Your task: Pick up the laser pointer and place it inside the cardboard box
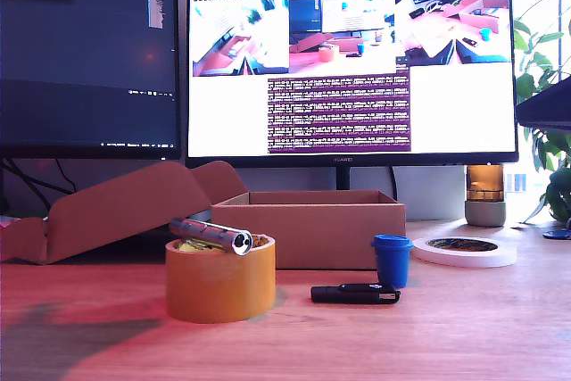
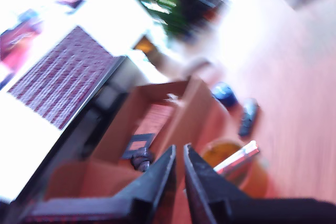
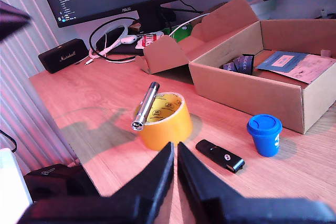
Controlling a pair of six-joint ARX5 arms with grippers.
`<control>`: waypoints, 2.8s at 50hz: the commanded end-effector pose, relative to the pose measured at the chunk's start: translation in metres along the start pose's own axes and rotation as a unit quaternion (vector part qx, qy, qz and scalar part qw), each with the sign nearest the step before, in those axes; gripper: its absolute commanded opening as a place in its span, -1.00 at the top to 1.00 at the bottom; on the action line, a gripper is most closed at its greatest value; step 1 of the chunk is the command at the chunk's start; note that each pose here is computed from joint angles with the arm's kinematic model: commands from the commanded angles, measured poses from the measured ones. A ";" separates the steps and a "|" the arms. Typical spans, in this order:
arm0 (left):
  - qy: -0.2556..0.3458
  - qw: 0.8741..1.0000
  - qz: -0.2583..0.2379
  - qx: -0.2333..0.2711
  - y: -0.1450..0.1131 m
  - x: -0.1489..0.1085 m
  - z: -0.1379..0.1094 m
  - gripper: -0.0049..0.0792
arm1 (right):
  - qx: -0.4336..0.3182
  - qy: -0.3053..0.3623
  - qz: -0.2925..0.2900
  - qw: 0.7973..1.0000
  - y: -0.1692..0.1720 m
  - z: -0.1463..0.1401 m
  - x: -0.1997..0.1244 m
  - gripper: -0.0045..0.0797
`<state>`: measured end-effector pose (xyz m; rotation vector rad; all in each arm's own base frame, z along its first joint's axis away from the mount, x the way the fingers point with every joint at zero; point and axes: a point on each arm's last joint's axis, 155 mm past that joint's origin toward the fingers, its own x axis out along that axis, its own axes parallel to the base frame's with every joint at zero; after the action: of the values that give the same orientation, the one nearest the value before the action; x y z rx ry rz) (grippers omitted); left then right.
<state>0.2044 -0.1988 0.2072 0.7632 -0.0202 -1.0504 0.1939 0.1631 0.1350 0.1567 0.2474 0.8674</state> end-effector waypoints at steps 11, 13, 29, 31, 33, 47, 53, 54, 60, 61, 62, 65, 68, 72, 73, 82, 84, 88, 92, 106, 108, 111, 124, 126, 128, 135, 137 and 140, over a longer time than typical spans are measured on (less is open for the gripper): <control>0.075 0.990 -0.105 0.061 -0.011 0.035 -0.015 0.79 | 0.001 0.003 0.003 1.000 0.000 -0.004 0.001 0.92; 0.091 0.986 -0.121 0.071 -0.014 0.039 -0.019 0.78 | 0.000 0.003 0.003 1.000 0.000 -0.004 0.001 0.92; 0.168 0.944 -0.173 0.226 -0.018 0.070 -0.040 -0.10 | 0.001 0.003 0.003 1.000 0.000 -0.004 0.001 0.92; 0.170 0.941 -0.180 0.233 -0.020 0.074 -0.039 -0.09 | 0.000 0.003 0.003 1.000 0.000 -0.004 0.001 0.92; 0.177 0.937 -0.184 0.237 -0.020 0.077 -0.041 -0.09 | 0.000 0.003 0.003 1.000 0.000 -0.004 0.001 0.92; 0.212 0.913 -0.235 0.258 -0.030 0.095 -0.060 -0.09 | -0.003 0.003 0.002 1.000 0.000 -0.004 0.001 0.92; 0.228 0.898 -0.255 0.276 -0.033 0.099 -0.072 -0.09 | -0.003 0.003 0.001 1.000 0.000 -0.004 0.001 0.92; 0.229 0.898 -0.256 0.276 -0.033 0.100 -0.073 -0.09 | -0.003 0.003 0.001 1.000 0.000 -0.004 0.001 0.92; 0.232 0.895 -0.263 0.277 -0.034 0.107 -0.077 -0.09 | -0.003 0.003 0.001 1.000 0.000 -0.004 0.001 0.92; 0.232 0.894 -0.264 0.277 -0.035 0.108 -0.078 -0.09 | -0.004 0.003 0.001 1.000 0.000 -0.004 0.001 0.92; 0.233 0.894 -0.266 0.276 -0.036 0.108 -0.079 -0.09 | -0.005 0.003 0.001 1.000 0.000 -0.004 0.001 0.92; 0.236 0.889 -0.273 0.280 -0.039 0.110 -0.084 -0.09 | -0.013 0.003 0.001 1.000 0.000 -0.004 0.001 0.92; 0.237 0.885 -0.279 0.288 -0.040 0.111 -0.087 -0.09 | -0.014 0.003 0.001 1.000 0.000 -0.004 0.001 0.92; 0.236 0.883 -0.281 0.294 -0.041 0.114 -0.089 -0.09 | -0.014 0.003 0.001 1.000 0.000 -0.004 0.001 0.92; 0.235 0.883 -0.279 0.295 -0.041 0.115 -0.089 -0.09 | -0.014 0.003 0.001 1.000 0.000 -0.004 0.001 0.92; 0.227 0.888 -0.264 0.301 -0.035 0.124 -0.086 0.02 | -0.015 0.002 0.001 1.000 0.000 -0.004 0.001 0.92; 0.227 0.887 -0.265 0.302 -0.036 0.125 -0.087 0.03 | -0.015 0.003 0.001 1.000 0.000 -0.004 0.001 0.92; 0.230 0.885 -0.272 0.300 -0.039 0.125 -0.091 0.03 | -0.015 0.002 0.001 1.000 0.000 -0.004 0.001 0.92; 0.233 0.883 -0.278 0.299 -0.042 0.127 -0.095 0.03 | -0.015 0.002 0.001 1.000 0.000 -0.004 0.001 0.92; 0.230 0.879 -0.282 0.309 -0.044 0.133 -0.100 0.03 | -0.016 0.002 0.001 1.000 0.000 -0.004 0.001 0.92; 0.229 0.879 -0.281 0.309 -0.044 0.134 -0.100 0.03 | -0.016 0.002 0.001 1.000 0.000 -0.004 0.001 0.92; 0.229 0.880 -0.281 0.307 -0.043 0.134 -0.101 0.03 | -0.016 0.002 0.001 1.000 0.000 -0.004 0.001 0.92; 0.234 0.878 -0.288 0.302 -0.046 0.134 -0.107 0.14 | -0.016 0.002 0.001 1.000 0.000 -0.004 0.001 0.92; 0.232 0.878 -0.289 0.303 -0.046 0.135 -0.107 0.19 | -0.017 0.002 0.001 1.000 0.000 -0.004 0.001 0.92; 0.230 0.877 -0.290 0.305 -0.046 0.135 -0.107 0.24 | -0.017 0.002 0.001 1.000 0.000 -0.004 0.001 0.92; 0.225 0.877 -0.293 0.307 -0.048 0.135 -0.105 0.36 | -0.016 0.002 0.001 1.000 0.000 -0.004 0.001 0.92; 0.225 0.877 -0.293 0.307 -0.048 0.135 -0.105 0.40 | -0.016 0.002 0.001 1.000 0.000 -0.004 0.001 0.92; 0.224 0.877 -0.293 0.306 -0.048 0.135 -0.105 0.46 | -0.016 0.002 0.001 1.000 0.000 -0.004 0.001 0.92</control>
<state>0.2771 -0.2591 0.0639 1.6527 0.2982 -1.4104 0.1940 0.1630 0.1350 0.1300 0.2348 0.8698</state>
